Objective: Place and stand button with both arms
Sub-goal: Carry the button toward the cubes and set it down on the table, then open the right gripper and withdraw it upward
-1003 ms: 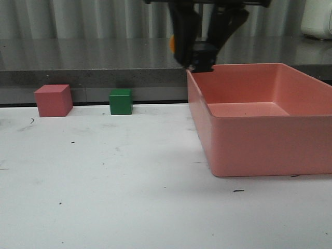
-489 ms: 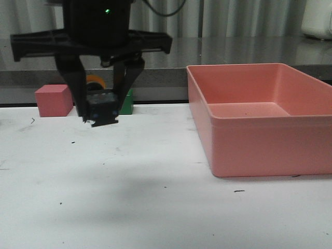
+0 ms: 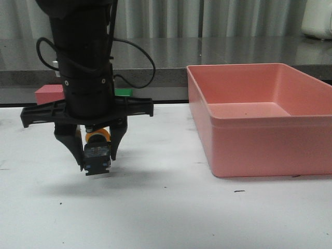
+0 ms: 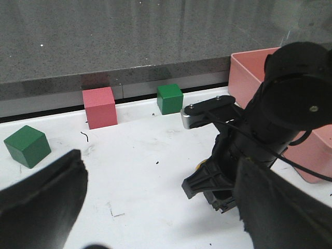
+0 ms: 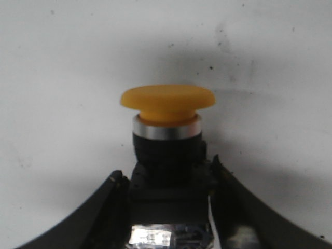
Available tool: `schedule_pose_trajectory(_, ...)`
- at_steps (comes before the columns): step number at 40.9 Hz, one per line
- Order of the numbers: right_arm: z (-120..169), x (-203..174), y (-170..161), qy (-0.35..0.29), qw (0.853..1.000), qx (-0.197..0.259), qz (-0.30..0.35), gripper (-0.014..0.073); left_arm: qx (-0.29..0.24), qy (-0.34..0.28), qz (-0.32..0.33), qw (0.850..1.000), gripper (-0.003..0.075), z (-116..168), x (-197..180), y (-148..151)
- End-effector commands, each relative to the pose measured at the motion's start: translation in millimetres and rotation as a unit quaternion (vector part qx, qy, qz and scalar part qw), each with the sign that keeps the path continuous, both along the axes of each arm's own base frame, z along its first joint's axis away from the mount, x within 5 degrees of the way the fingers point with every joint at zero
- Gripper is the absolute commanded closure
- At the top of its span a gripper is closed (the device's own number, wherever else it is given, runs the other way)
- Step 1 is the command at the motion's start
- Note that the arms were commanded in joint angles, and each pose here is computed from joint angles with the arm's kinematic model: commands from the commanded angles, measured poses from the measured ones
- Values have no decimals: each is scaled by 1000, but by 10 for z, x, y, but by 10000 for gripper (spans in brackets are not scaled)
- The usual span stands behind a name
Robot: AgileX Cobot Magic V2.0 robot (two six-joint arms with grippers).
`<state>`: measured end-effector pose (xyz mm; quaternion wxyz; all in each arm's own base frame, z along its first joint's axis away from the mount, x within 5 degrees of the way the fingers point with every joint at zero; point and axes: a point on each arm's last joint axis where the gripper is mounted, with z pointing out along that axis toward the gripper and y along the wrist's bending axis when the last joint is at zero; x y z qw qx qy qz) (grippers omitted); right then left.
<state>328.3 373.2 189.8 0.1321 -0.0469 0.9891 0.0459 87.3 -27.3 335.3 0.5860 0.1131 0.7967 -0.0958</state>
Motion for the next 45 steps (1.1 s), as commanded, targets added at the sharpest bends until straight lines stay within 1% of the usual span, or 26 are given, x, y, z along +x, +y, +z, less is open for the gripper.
schedule_pose_trajectory(1, 409, 72, -37, -48, 997, 56, -36, 318, -17, -46, -4, 999, 154, 152, 25, -16)
schedule_pose_trajectory(10, 355, 92, 1, -47, 996, 71, -42, 305, -17, -46, -4, 999, 154, 152, 25, -16)
schedule_pose_trajectory(14, 294, 91, 17, -37, 996, 71, -46, 252, -17, -46, -4, 999, 154, 152, 25, -16)
schedule_pose_trajectory(23, 268, 92, 19, -34, 996, 70, -51, 108, -17, -46, -4, 999, 154, 152, 25, -16)
schedule_pose_trajectory(26, 296, 97, 25, -37, 995, 74, -51, 85, -17, -46, -4, 999, 154, 152, 25, -16)
schedule_pose_trajectory(28, 331, 100, 23, -39, 995, 76, -51, 85, -17, -46, -4, 999, 154, 152, 25, -16)
schedule_pose_trajectory(33, 523, 107, -36, -70, 995, 63, -31, 85, -17, -46, -4, 999, 154, 152, 25, -16)
schedule_pose_trajectory(37, 777, 90, -119, -110, 993, 43, 20, 85, -17, -46, -4, 999, 154, 152, 25, -16)
schedule_pose_trajectory(41, 1173, 18, -242, -159, 983, 26, 92, 85, -17, -46, -4, 999, 154, 152, 25, -16)
schedule_pose_trajectory(45, 1588, -108, -394, -202, 963, 7, 176, 86, -17, -46, -4, 999, 154, 152, 25, -16)
